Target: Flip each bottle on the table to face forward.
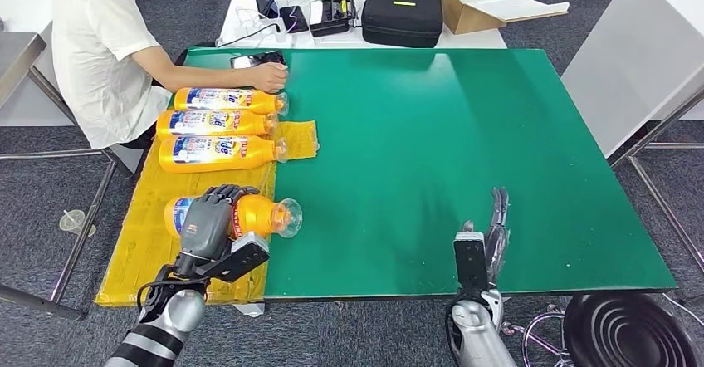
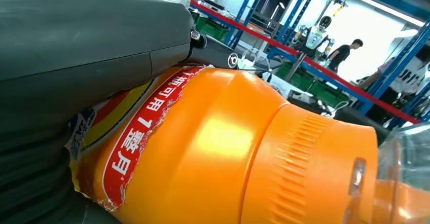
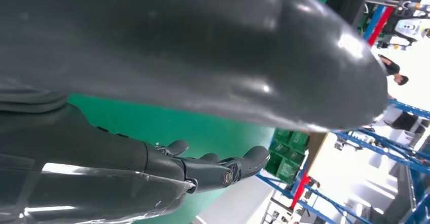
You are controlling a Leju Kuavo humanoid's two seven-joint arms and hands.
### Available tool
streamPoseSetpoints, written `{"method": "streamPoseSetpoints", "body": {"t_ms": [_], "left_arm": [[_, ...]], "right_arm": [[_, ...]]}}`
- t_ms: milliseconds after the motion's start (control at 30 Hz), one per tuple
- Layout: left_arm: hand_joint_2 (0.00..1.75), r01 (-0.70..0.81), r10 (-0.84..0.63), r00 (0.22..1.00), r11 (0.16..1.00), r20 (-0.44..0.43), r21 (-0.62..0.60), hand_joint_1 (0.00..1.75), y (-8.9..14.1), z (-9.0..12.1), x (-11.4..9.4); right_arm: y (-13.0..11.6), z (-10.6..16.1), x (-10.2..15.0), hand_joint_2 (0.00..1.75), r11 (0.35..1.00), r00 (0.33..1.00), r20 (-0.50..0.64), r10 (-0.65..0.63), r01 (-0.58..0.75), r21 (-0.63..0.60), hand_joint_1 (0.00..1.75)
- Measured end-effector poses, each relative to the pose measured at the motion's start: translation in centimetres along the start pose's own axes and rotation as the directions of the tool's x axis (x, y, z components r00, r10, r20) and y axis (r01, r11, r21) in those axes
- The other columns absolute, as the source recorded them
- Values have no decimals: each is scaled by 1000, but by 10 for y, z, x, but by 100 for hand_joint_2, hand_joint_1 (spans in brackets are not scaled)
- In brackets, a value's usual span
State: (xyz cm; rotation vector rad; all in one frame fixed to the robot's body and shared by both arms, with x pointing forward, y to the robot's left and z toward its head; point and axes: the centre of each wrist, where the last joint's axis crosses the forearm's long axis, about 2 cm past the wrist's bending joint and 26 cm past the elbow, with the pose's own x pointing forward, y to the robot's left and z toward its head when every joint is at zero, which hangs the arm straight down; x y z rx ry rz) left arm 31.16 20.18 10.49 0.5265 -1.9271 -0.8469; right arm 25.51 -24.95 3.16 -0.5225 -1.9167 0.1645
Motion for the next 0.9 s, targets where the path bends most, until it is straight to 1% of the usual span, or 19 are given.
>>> {"method": "streamPoseSetpoints", "body": {"t_ms": [133,300,400,433,467,500,600,633,700,767,867,900], "left_arm": [[175,67,-68,997,997,-21,-41,175,2,-3,-8],[175,204,-221,973,955,-58,-216,175,4,-17,-31],[175,246,-279,956,929,-86,-279,172,7,-27,-44],[175,250,-290,952,922,-99,-296,164,7,-30,-48],[175,250,-297,948,916,-112,-313,153,8,-32,-51],[175,246,-300,946,911,-123,-330,136,9,-36,-53],[175,202,-277,949,904,-154,-377,65,10,-45,-57],[175,181,-261,952,903,-161,-390,44,11,-47,-58],[175,152,-237,957,900,-167,-410,23,12,-51,-60],[175,137,-229,958,893,-172,-428,11,11,-51,-62],[175,115,-221,957,881,-186,-458,0,7,-49,-62],[175,110,-219,957,879,-188,-464,0,6,-48,-62]], "right_arm": [[-1,-1,1,0,1000,1000,6,-12,12,6,0],[4,-5,5,0,998,999,18,-49,48,47,0],[8,-9,7,0,996,998,28,-65,63,62,0],[9,-10,8,0,996,997,30,-69,67,66,0],[10,-11,9,0,995,997,31,-75,73,68,0],[11,-12,9,0,994,996,31,-80,78,70,0],[15,-16,11,0,992,994,29,-102,100,77,0],[15,-16,11,0,991,994,26,-110,108,80,0],[17,-16,12,0,989,992,20,-124,122,83,0],[18,-16,12,0,988,991,15,-134,132,84,0],[18,-16,11,0,987,990,11,-139,138,86,0],[18,-16,11,0,987,990,10,-139,138,86,0]]}}
